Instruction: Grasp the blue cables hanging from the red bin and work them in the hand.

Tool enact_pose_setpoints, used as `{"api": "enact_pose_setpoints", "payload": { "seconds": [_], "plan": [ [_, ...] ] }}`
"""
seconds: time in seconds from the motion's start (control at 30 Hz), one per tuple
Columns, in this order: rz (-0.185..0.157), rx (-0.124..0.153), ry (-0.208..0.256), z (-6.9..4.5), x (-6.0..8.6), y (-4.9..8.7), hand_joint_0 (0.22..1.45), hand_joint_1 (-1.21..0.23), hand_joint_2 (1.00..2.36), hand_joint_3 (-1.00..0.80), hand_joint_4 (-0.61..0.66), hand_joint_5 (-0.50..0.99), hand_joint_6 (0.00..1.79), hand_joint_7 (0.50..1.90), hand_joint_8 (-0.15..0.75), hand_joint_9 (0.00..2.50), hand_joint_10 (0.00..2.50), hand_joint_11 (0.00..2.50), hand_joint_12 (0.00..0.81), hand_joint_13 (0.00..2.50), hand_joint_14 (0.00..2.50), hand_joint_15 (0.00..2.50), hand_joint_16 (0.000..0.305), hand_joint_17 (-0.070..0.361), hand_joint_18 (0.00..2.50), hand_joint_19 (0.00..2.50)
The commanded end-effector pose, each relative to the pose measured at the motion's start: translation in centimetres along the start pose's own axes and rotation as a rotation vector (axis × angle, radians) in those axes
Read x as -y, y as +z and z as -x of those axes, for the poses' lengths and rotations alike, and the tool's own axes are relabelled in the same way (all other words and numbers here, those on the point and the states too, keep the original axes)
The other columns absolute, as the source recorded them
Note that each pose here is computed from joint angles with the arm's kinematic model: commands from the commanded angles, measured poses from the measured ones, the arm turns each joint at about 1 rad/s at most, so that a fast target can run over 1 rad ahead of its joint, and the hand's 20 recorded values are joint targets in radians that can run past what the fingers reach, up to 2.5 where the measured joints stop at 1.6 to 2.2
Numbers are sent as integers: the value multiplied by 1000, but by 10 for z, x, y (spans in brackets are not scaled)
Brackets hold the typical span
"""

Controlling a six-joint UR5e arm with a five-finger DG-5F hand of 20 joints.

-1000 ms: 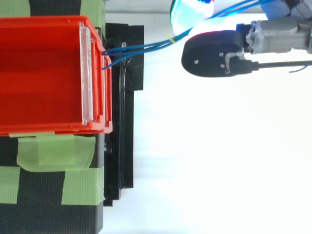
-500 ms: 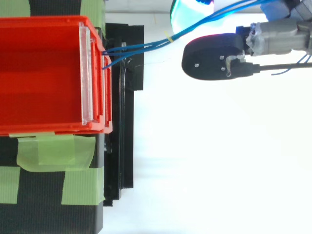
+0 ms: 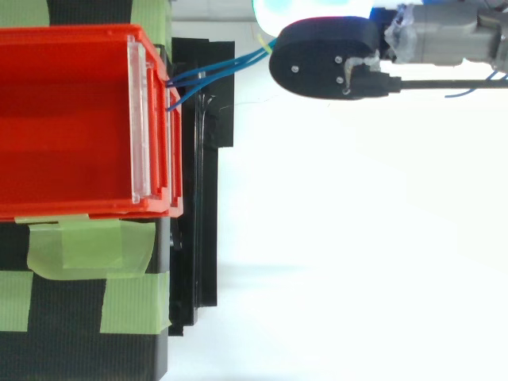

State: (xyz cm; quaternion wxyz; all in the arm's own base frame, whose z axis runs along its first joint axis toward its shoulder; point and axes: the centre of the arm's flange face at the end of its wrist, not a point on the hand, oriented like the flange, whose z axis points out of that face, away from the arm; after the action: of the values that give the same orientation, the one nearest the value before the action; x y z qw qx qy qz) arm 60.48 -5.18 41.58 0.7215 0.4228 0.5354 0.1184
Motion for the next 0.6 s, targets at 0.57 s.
{"api": "enact_pose_setpoints", "payload": {
  "seconds": [0.57],
  "plan": [
    [-12, -26, 0, -7, -3, -7, 922, -597, 1017, -649, 427, 328, 16, 1194, 455, 1805, 2500, 2500, 533, 1889, 2500, 1398, 203, 153, 2500, 759]
  ]
}}
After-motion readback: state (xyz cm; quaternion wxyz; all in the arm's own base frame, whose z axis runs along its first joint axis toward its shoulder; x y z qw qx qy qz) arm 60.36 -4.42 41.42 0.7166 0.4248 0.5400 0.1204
